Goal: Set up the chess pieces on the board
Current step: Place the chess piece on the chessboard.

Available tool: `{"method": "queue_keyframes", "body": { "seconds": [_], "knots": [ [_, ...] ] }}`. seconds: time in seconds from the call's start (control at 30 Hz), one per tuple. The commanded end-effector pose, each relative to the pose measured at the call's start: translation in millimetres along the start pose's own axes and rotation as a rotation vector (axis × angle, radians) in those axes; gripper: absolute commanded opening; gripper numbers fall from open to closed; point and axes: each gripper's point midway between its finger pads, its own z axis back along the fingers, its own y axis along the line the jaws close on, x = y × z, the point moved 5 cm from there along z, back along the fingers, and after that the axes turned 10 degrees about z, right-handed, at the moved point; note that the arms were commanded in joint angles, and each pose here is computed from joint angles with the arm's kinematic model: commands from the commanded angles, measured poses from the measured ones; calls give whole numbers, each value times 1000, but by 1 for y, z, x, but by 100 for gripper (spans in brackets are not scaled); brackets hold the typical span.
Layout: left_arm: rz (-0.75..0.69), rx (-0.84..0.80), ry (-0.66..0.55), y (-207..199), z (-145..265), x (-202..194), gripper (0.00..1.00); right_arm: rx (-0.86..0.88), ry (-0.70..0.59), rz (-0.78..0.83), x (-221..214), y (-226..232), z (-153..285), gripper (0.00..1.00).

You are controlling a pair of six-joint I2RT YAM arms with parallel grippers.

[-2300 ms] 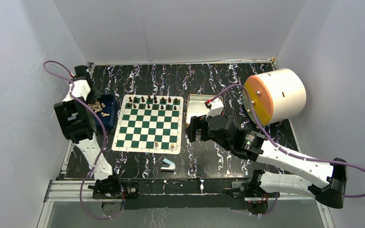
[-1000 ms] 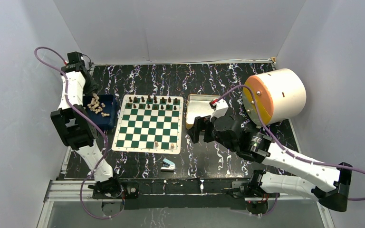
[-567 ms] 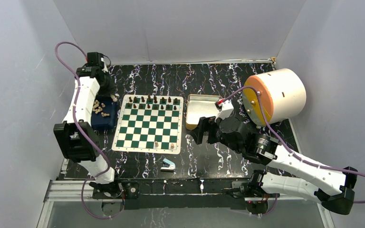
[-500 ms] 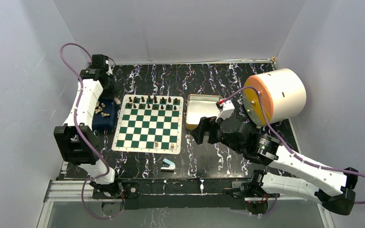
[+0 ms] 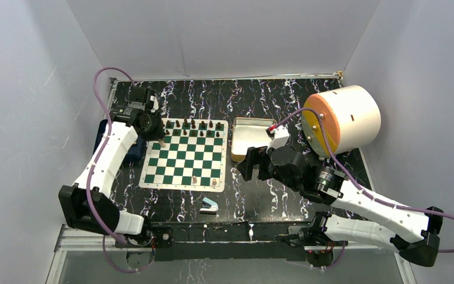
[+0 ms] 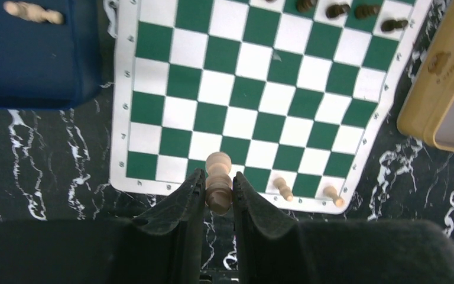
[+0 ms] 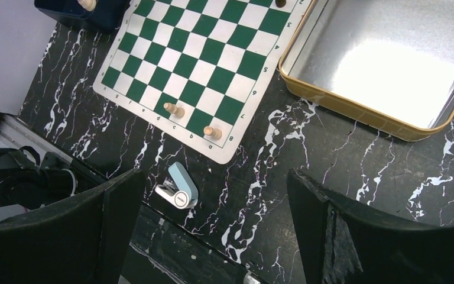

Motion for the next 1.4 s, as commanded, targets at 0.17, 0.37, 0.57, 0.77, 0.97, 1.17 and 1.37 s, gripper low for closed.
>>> {"method": "queue_keyframes", "body": {
  "seconds": [0.17, 0.37, 0.57, 0.77, 0.97, 1.17, 1.37],
  "knots": [
    [-46, -30, 54, -11, 11, -58, 10, -22, -66, -23, 22, 0, 7, 99],
    [-55, -40, 72, -17, 2, -82, 10, -20, -54, -22, 19, 1, 6, 99],
    [-87, -73, 78, -31, -16, -103, 9, -22, -50, -27, 18, 1, 5, 99],
    [-127, -47, 51, -34, -28, -119, 9, -24, -43, -28, 17, 0, 6, 99],
    [-118, -67, -2, -31, -38, -126, 9, -26, -44, -29, 18, 0, 7, 99],
    [-99, -87, -14, -30, -48, -132, 9, -27, -39, -32, 17, 0, 7, 99],
    [-95, -73, -31, -25, -56, -135, 9, -26, -39, -32, 17, 0, 6, 99]
  ]
}}
